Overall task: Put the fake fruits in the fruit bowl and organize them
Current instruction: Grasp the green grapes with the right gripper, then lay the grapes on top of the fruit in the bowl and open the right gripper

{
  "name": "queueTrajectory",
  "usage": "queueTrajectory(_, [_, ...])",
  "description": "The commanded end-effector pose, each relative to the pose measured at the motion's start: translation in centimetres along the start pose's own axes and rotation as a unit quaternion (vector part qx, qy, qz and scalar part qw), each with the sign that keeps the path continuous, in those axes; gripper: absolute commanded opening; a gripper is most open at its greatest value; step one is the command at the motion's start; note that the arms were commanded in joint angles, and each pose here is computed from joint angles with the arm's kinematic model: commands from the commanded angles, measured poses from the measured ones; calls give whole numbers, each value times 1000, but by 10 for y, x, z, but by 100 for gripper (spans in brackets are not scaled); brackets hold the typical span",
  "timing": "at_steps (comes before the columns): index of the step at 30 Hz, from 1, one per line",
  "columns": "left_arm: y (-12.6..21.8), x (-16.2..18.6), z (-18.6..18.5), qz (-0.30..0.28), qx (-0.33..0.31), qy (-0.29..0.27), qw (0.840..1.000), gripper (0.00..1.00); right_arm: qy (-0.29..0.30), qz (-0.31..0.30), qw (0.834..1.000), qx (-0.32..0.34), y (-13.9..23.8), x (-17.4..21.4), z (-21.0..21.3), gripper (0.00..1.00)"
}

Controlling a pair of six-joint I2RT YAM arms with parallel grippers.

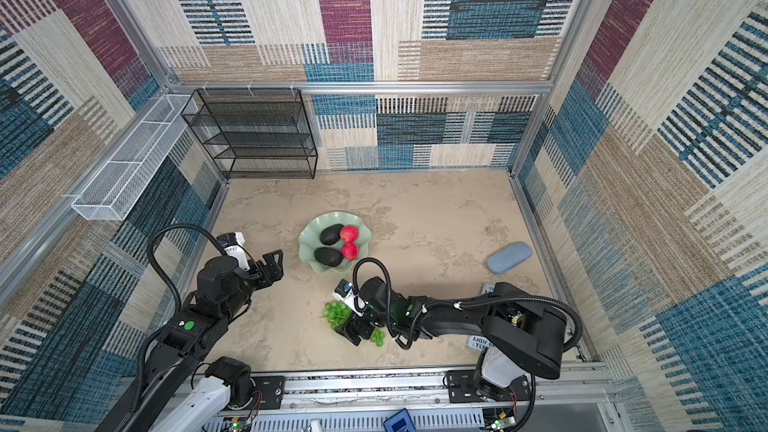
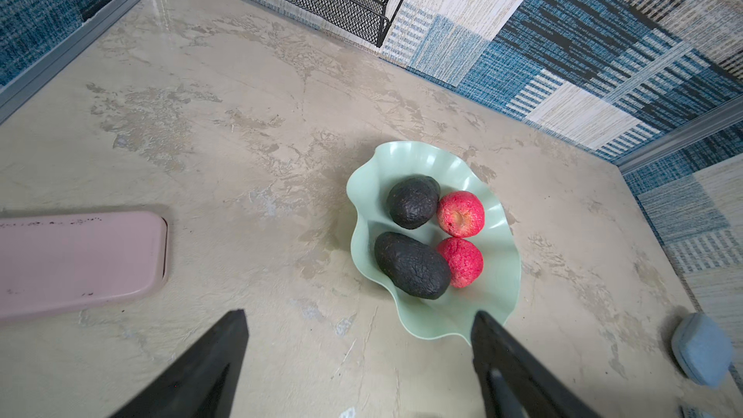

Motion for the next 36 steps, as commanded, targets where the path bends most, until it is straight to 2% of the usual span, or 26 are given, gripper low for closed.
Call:
queueTrajectory(1, [1,-1,3,-6,-9,-10,1000,90,-12,-4,1000,19,-11,-2,-6,92])
queueTrajectory(5, [2,-2,4,-8,-11,-10,1000,90,-25,6,999,24,-20,6,-7,84])
queueTrajectory(9, [3,-2,5,-10,-13,-12,1000,90,-42,8,998,43,-22,10,-13,59])
queueTrajectory(13, [4,-4,7,-13,-21,-14,1000,90,-68,1,996,60,-18,18,-16,49])
queueTrajectory(16, [4,-5,6,-16,-20,-14,1000,90,-78,-24,994,70,-9,11,-18,43])
queueTrajectory(21, [5,-7,7,-19,-23,-14,999,90,-82,-72,989,99,12,-15,-24,40])
queueTrajectory(26, [7,-10,6,-24,-21,-13,999,90,-73,-134,981,121,45,-61,-32,39])
queueTrajectory(30, [7,-10,6,-24,-21,-11,999,91,-79,-183,971,129,71,-99,-53,39])
queueTrajectory(36, [5,-10,5,-20,-21,-10,1000,90,-58,-198,968,142,65,-135,-96,39])
Point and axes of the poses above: each gripper's point midway between its finger pads, its own y axis back along the fingers, its own z axis along the line the jaws close on, x = y × z, the point moved 4 cm from there along y, back along the fingers, and after that the axes turned 8 degrees about y, right-handed, at the moved point
